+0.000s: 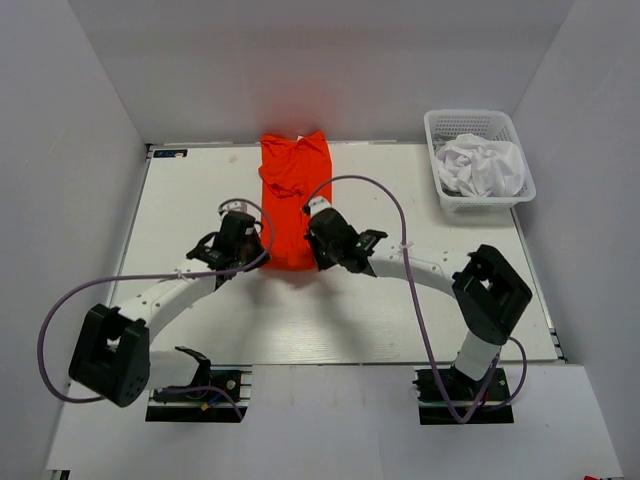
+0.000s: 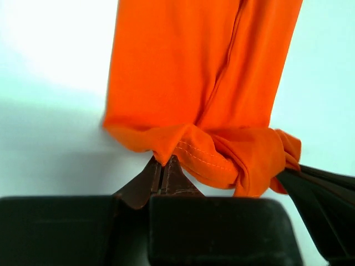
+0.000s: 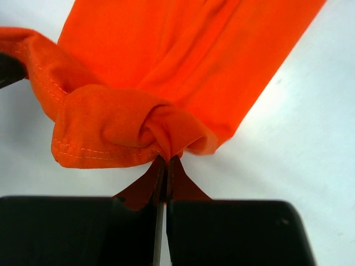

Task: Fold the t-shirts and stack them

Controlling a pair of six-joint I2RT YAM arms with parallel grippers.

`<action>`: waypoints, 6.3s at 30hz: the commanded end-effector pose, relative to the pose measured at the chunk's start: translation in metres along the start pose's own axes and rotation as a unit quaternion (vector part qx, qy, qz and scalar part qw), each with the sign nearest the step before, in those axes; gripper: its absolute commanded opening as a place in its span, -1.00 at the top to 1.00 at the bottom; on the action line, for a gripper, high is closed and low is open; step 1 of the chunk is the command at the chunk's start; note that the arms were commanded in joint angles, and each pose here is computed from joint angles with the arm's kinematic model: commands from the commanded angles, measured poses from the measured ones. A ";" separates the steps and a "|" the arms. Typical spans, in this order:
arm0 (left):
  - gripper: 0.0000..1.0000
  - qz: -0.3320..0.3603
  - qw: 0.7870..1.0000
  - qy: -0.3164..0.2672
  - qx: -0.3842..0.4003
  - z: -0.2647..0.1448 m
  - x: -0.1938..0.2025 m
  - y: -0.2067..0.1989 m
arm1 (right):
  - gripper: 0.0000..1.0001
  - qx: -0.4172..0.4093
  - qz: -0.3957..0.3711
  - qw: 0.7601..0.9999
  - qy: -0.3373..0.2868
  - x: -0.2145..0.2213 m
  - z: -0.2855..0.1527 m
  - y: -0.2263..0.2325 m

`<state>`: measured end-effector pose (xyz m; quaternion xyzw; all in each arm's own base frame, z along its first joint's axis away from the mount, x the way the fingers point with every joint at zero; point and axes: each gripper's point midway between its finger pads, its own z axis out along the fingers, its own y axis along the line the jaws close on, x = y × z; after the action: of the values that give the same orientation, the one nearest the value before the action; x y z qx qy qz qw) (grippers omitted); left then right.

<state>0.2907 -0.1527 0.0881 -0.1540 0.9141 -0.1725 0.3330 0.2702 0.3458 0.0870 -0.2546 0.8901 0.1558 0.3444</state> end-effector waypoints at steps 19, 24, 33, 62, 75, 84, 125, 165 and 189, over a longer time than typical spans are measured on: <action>1.00 0.049 0.984 -0.160 -0.055 0.085 -0.164 -0.053 | 1.00 0.052 -0.021 0.992 -0.112 -0.154 0.072 -0.083; 1.00 0.067 0.983 -0.165 -0.039 0.106 -0.172 -0.061 | 1.00 0.057 -0.011 0.993 -0.103 -0.154 0.097 -0.100; 1.00 0.071 0.985 -0.144 -0.056 0.135 -0.177 -0.055 | 1.00 0.033 0.020 0.995 -0.096 -0.151 0.120 -0.113; -1.00 -0.072 0.983 -0.126 -0.112 0.028 -0.099 0.039 | -0.81 -0.197 -0.031 0.977 -0.069 -0.122 0.096 -0.025; -1.00 -0.108 0.986 -0.034 -0.123 -0.002 0.002 0.083 | -0.81 -0.168 -0.034 0.975 -0.139 -0.168 0.151 -0.026; -1.00 -0.104 0.987 -0.048 -0.110 -0.012 0.000 0.081 | -0.81 -0.110 0.038 0.966 -0.231 -0.215 0.163 -0.058; -0.17 0.005 0.997 -0.019 -0.080 0.124 -0.046 0.037 | -0.71 -0.097 0.121 0.988 0.001 -0.036 0.085 -0.083; 0.31 -0.002 0.996 0.063 -0.064 0.103 0.003 0.046 | 0.06 -0.107 0.118 0.987 0.033 -0.010 0.079 -0.077; 1.00 0.012 0.993 0.054 0.100 -0.001 0.010 -0.014 | 1.00 -0.180 0.071 0.981 0.021 0.003 -0.032 -0.035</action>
<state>0.3139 -0.1508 0.0566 -0.1310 0.9209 -0.2048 0.3046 0.3143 0.3067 0.0808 -0.2188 0.8814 0.3025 0.2894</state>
